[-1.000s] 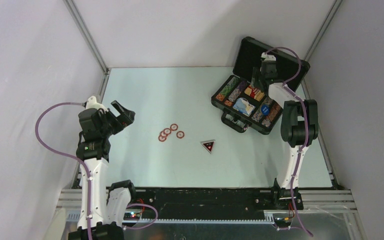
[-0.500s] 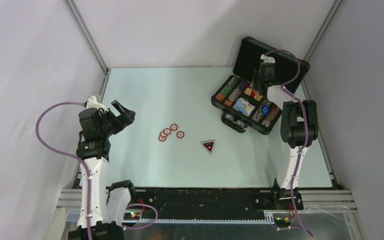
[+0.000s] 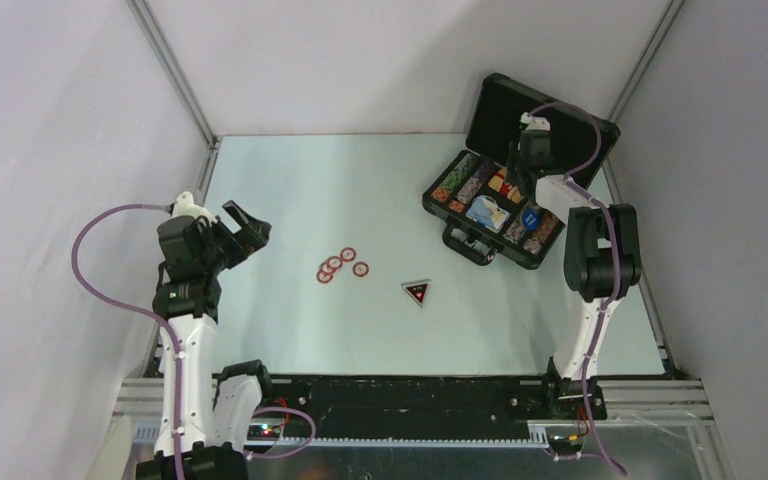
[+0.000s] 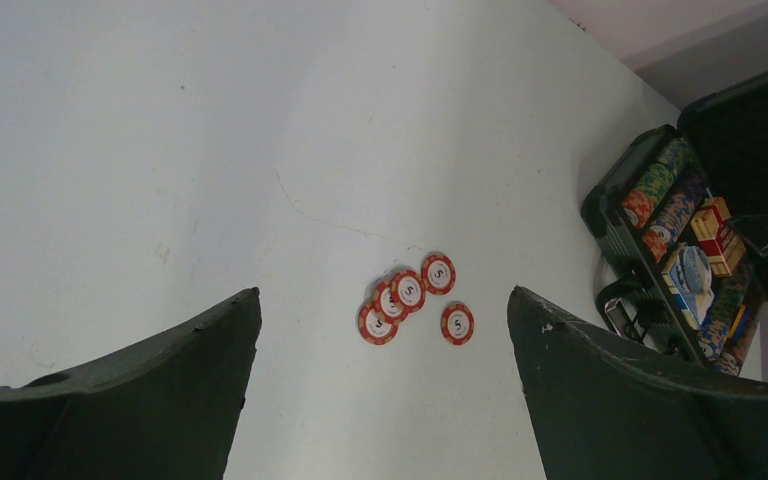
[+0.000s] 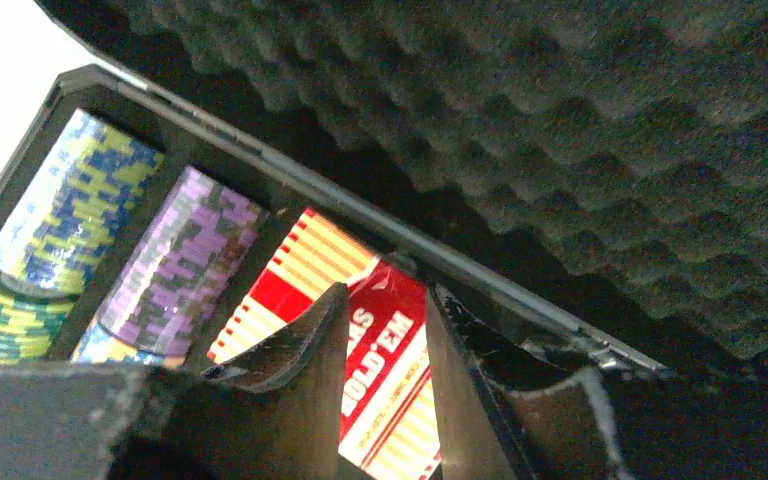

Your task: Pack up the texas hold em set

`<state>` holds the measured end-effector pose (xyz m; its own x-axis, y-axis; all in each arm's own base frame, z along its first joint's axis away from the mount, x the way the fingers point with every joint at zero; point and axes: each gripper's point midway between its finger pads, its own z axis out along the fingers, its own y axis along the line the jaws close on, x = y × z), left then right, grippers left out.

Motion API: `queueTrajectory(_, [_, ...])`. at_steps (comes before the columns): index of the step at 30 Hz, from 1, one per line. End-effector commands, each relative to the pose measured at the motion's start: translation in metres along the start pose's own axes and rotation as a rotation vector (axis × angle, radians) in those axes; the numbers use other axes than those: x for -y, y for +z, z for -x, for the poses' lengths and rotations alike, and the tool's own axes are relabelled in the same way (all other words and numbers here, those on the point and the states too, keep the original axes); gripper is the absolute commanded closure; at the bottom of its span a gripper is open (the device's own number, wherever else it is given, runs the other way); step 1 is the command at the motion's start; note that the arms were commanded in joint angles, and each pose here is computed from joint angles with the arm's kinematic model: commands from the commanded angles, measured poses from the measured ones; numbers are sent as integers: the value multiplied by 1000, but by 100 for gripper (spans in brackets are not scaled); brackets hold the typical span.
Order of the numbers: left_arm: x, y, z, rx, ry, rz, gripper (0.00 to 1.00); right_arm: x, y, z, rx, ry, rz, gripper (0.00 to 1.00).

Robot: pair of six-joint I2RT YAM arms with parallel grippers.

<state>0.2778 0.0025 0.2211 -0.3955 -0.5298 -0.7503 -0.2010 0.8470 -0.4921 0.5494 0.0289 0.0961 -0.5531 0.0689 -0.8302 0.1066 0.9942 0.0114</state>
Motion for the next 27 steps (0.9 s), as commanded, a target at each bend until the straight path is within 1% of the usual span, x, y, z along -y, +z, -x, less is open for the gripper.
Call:
queueTrajectory(1, [5,0,2,9,-2,-32,3,-8,-17,-38,-138,-30,47,62])
queueTrajectory(8, [5,0,2,9,-3,-33,3,-11,-21,-45,-165,-39,71,64])
queueTrajectory(16, [6,0,2,10,-2,-35,3,-17,-27,-30,-120,-62,87,64])
queueTrajectory(20, [6,0,2,10,-2,-37,3,-32,-29,-11,-66,-99,137,59])
queueTrajectory(23, [6,0,2,12,-2,-37,3,-40,-26,1,-54,-173,137,55])
queueTrajectory(27, [6,0,2,12,-1,-38,3,-50,-19,17,-49,-235,117,53])
